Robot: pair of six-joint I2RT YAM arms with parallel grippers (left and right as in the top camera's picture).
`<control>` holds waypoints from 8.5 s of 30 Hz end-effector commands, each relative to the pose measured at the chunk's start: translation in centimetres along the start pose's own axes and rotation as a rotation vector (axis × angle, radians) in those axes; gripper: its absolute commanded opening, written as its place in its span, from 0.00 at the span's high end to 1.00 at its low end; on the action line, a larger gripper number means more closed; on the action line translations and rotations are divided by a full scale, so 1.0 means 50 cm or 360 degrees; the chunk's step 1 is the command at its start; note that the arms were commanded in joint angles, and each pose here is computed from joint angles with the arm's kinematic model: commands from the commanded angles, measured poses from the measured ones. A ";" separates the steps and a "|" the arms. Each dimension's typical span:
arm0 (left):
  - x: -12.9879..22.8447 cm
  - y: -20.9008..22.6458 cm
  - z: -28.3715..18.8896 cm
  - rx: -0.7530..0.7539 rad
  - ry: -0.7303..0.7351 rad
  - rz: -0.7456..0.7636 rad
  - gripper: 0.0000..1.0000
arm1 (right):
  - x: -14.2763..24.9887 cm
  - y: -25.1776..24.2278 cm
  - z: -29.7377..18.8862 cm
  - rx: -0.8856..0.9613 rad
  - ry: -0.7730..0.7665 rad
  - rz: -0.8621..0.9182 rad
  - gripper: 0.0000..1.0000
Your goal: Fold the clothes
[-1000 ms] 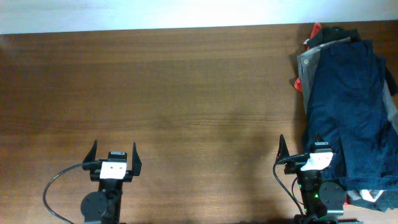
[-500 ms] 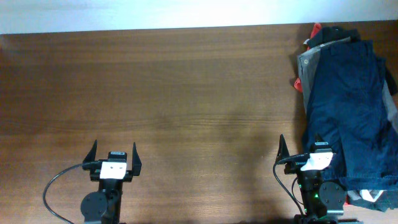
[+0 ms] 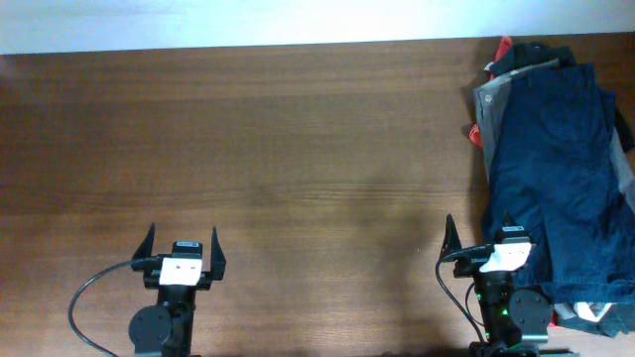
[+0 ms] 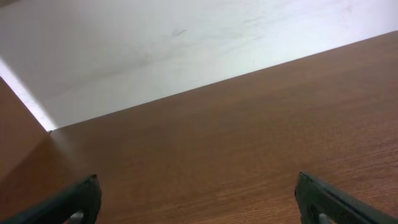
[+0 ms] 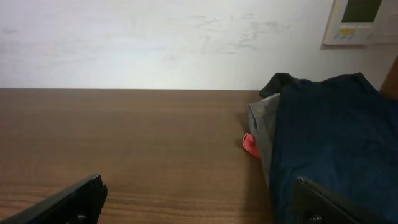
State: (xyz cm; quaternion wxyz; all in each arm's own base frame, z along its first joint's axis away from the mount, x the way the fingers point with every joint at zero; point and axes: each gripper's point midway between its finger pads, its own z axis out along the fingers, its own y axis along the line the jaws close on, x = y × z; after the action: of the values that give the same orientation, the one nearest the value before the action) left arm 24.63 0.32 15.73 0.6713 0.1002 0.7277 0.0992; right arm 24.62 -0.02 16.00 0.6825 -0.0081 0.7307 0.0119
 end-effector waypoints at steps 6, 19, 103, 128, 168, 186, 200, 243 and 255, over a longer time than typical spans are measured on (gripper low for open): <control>0.003 0.002 -0.001 -0.0006 0.0004 -0.0016 0.01 | 0.005 0.005 0.000 -0.0016 0.0004 0.0000 0.02; 0.003 0.002 -0.001 -0.0006 0.0004 -0.0016 0.01 | 0.005 0.005 0.000 -0.0016 0.0004 0.0000 0.01; -0.233 -0.292 0.392 0.1513 0.0702 -0.0460 0.01 | -0.054 -0.212 0.174 0.0593 0.1609 0.0405 0.01; -0.110 -0.195 0.446 0.0847 0.1058 -0.0317 0.01 | 0.097 -0.226 0.185 0.0635 0.2020 0.0245 0.11; -0.039 -0.197 0.468 0.0831 0.1160 -0.0337 0.01 | 0.101 -0.240 0.270 0.0798 0.2079 0.0009 0.96; -0.236 -0.151 0.438 0.0849 0.0852 -0.0338 0.01 | -0.400 0.046 0.273 0.0084 0.1472 -0.0200 0.96; -0.255 -0.092 0.385 0.0782 0.0900 -0.0377 0.01 | -0.407 0.319 0.218 -0.0478 0.1398 -0.0410 0.96; -0.164 -0.007 0.401 0.0740 0.1047 -0.0528 0.01 | -0.339 0.521 0.235 -0.0994 0.1306 -0.0679 0.75; -0.094 -0.031 0.408 0.0786 0.1203 -0.0531 0.01 | -0.151 0.328 0.265 -0.0598 0.1898 -0.0552 0.50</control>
State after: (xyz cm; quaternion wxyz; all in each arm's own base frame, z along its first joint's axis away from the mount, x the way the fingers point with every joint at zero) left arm 45.03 -2.13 19.95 0.3456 0.0939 0.9210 -0.1536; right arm 36.92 18.85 21.98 0.1254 -0.2860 0.9495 0.0304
